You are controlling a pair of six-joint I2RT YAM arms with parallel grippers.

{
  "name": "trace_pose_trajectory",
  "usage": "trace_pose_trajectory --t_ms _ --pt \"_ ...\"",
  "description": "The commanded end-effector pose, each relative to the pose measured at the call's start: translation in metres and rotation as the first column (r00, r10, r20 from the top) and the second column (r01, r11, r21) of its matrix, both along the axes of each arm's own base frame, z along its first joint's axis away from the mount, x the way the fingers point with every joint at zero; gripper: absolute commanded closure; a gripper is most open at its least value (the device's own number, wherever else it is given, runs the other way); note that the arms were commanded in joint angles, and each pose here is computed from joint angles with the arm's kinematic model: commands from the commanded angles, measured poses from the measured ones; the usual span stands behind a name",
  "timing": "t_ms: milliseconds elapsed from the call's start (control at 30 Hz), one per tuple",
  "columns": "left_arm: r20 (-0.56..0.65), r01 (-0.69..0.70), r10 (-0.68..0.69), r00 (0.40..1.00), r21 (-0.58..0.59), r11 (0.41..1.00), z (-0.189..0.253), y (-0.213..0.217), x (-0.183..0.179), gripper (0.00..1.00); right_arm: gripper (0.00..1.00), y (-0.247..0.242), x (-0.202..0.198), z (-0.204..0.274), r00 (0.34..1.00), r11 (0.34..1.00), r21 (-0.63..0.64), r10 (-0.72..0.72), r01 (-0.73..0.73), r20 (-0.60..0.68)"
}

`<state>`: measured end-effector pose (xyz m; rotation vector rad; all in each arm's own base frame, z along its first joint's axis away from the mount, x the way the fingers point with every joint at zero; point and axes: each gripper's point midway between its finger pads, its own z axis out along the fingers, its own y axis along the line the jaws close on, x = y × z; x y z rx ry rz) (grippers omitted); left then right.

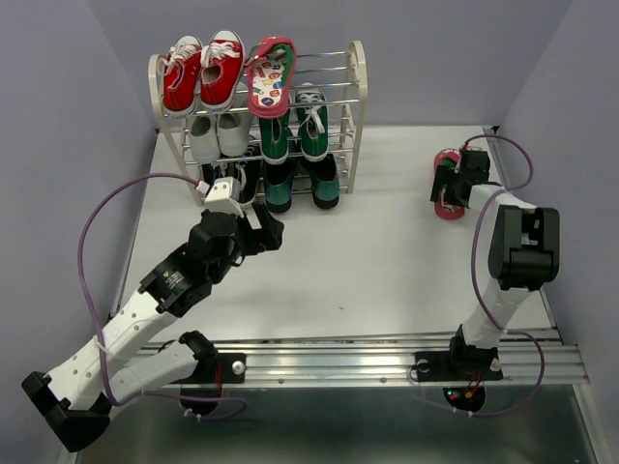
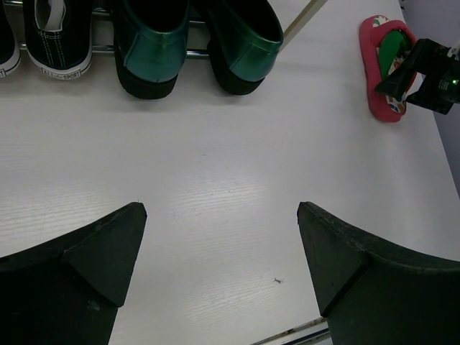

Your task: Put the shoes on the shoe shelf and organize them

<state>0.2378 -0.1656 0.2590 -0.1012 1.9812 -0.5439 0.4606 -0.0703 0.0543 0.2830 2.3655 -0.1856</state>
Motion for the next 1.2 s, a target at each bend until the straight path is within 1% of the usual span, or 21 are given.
trace_pose_trajectory --t_ms 0,167,367,400,567,633,667,700,733,800,933,967,1000,1033,1067,1100,1133,1167 --pt "0.029 -0.028 0.028 0.999 0.003 1.000 0.007 0.007 0.001 0.01 0.00 -0.005 0.035 0.026 0.989 0.999 -0.037 0.029 -0.024 0.146" --pt "0.024 -0.044 0.043 0.999 0.010 0.999 0.005 0.009 0.002 0.01 0.00 -0.011 0.047 0.017 0.991 0.999 -0.053 0.011 -0.004 0.135" --pt "0.029 -0.057 0.057 0.998 0.010 0.998 0.006 0.011 0.003 0.01 0.00 -0.023 0.044 -0.006 0.995 0.997 -0.065 -0.039 0.045 0.089" --pt "0.031 -0.057 0.057 0.998 0.008 0.998 0.007 0.011 0.003 0.01 0.00 -0.023 0.050 -0.003 0.992 0.997 -0.063 -0.043 0.051 0.119" --pt "0.033 -0.062 0.061 0.998 0.013 0.998 0.006 0.012 0.004 0.01 0.01 -0.021 0.056 -0.001 0.984 0.999 -0.022 -0.042 0.047 0.173" --pt "0.029 -0.063 0.062 0.998 0.021 0.998 0.004 0.012 0.004 0.01 0.16 -0.020 0.056 0.004 0.982 0.999 -0.013 -0.049 0.052 0.184" --pt "0.027 -0.065 0.064 0.998 0.020 0.998 0.004 0.012 0.004 0.01 0.27 -0.019 0.056 0.007 0.980 0.999 -0.009 -0.051 0.054 0.191" --pt "0.023 -0.067 0.066 0.998 0.023 0.998 0.002 0.012 0.005 0.01 0.46 -0.019 0.055 0.012 0.978 0.998 -0.004 -0.056 0.058 0.202" --pt "0.022 -0.068 0.068 0.997 0.025 0.997 0.002 0.013 0.005 0.01 0.73 -0.020 0.054 0.017 0.975 0.998 -0.004 -0.065 0.068 0.214" --pt "0.018 -0.072 0.072 0.997 0.027 0.997 0.001 0.013 0.005 0.01 0.85 -0.018 0.049 0.041 0.963 0.997 0.007 -0.074 0.075 0.258" --pt "0.020 -0.080 0.079 0.997 0.027 0.996 0.001 0.013 0.006 0.01 0.91 -0.011 0.037 0.095 0.937 0.997 0.039 -0.072 0.062 0.343" --pt "0.019 -0.081 0.080 0.997 0.029 0.996 0.001 0.013 0.007 0.01 0.92 -0.008 0.032 0.103 0.936 0.996 0.064 -0.085 0.067 0.342" --pt "0.018 -0.081 0.080 0.997 0.031 0.996 0.001 0.013 0.007 0.01 0.92 -0.004 0.028 0.132 0.916 0.995 0.078 -0.082 0.056 0.393" --pt "0.016 -0.086 0.085 0.996 0.033 0.996 0.001 0.014 0.008 0.01 0.96 0.006 0.028 0.149 0.903 0.995 0.102 -0.048 0.005 0.426" --pt "0.014 -0.091 0.090 0.996 0.035 0.995 -0.001 0.014 0.008 0.01 0.96 0.012 0.021 0.155 0.906 0.991 0.131 -0.046 -0.011 0.421" --pt "0.013 -0.092 0.092 0.996 0.036 0.995 -0.001 0.014 0.008 0.01 0.96 0.017 0.015 0.180 0.886 0.989 0.143 -0.035 -0.036 0.463" --pt "0.009 -0.099 0.098 0.995 0.041 0.994 -0.002 0.015 0.009 0.01 0.96 0.032 0.011 0.195 0.879 0.979 0.172 0.015 -0.110 0.476" --pt "0.008 -0.099 0.098 0.995 0.042 0.994 -0.003 0.015 0.009 0.01 0.96 0.038 0.007 0.208 0.869 0.973 0.186 0.029 -0.138 0.494"
